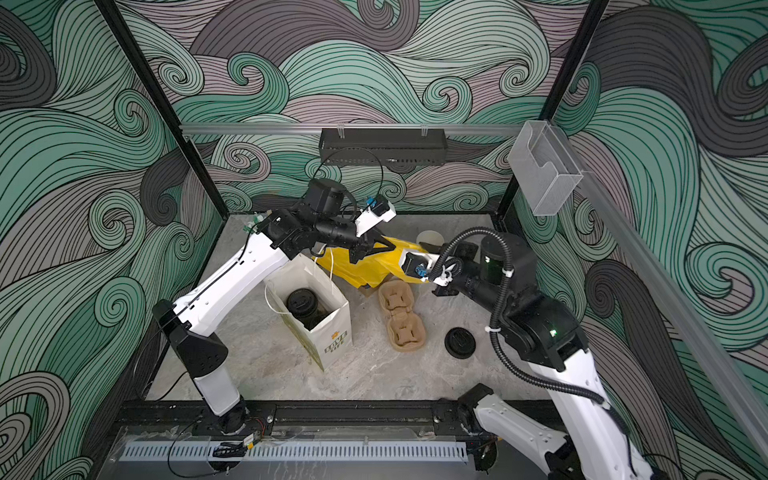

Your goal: Pack the takeout coffee

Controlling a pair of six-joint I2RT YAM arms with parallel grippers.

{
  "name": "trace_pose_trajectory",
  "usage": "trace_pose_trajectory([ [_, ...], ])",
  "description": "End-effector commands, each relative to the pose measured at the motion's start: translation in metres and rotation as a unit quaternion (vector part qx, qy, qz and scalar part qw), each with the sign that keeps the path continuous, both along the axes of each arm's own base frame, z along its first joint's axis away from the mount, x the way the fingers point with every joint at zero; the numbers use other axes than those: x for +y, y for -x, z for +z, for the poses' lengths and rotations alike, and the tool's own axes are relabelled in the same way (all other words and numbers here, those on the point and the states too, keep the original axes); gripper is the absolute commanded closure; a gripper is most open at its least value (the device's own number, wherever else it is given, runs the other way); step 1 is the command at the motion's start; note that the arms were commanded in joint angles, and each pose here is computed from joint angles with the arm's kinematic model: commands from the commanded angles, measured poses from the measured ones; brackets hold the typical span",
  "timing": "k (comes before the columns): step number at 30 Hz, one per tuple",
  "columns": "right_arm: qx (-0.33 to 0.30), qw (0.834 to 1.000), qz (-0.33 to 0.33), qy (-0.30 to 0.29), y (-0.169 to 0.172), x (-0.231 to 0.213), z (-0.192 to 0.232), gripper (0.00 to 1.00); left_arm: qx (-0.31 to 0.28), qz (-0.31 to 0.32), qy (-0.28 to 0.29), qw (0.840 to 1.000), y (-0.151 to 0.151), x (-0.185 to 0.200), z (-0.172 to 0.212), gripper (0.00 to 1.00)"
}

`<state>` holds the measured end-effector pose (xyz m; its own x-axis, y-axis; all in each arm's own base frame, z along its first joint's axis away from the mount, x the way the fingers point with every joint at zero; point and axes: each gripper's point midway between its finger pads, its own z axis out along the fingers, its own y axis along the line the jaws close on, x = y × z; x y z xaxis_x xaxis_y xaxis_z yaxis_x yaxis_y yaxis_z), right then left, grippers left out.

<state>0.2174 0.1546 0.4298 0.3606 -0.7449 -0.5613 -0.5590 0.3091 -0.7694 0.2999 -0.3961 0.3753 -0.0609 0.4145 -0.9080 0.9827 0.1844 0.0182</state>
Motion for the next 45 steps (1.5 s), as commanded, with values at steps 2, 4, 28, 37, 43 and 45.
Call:
trace_pose_trajectory([
  [2, 0.084, 0.995, 0.011, -0.049, 0.034, -0.004, -0.017, 0.42, -0.147, 0.100, 0.040, 0.983, -0.030, 0.006, 0.049, 1.00],
  [4, 0.135, 0.988, -0.010, -0.070, 0.047, -0.013, -0.030, 0.35, -0.197, 0.136, 0.059, 0.969, -0.039, 0.009, 0.067, 1.00],
  [28, 0.296, 0.936, 0.090, -0.171, 0.066, 0.039, -0.014, 0.13, 0.059, -0.096, 0.129, 0.985, 0.089, 0.008, 0.072, 1.00],
  [37, 0.259, 0.953, 0.072, -0.142, 0.052, 0.035, -0.026, 0.00, 0.154, -0.188, 0.143, 0.959, 0.126, 0.010, 0.085, 1.00],
  [43, 0.289, 0.936, 0.112, -0.165, 0.059, 0.049, -0.025, 0.05, 0.180, -0.203, 0.155, 0.950, 0.129, 0.008, 0.090, 1.00],
  [45, 0.312, 0.925, 0.134, -0.172, 0.065, 0.056, -0.028, 0.09, 0.177, -0.207, 0.164, 0.948, 0.129, 0.008, 0.096, 1.00],
])
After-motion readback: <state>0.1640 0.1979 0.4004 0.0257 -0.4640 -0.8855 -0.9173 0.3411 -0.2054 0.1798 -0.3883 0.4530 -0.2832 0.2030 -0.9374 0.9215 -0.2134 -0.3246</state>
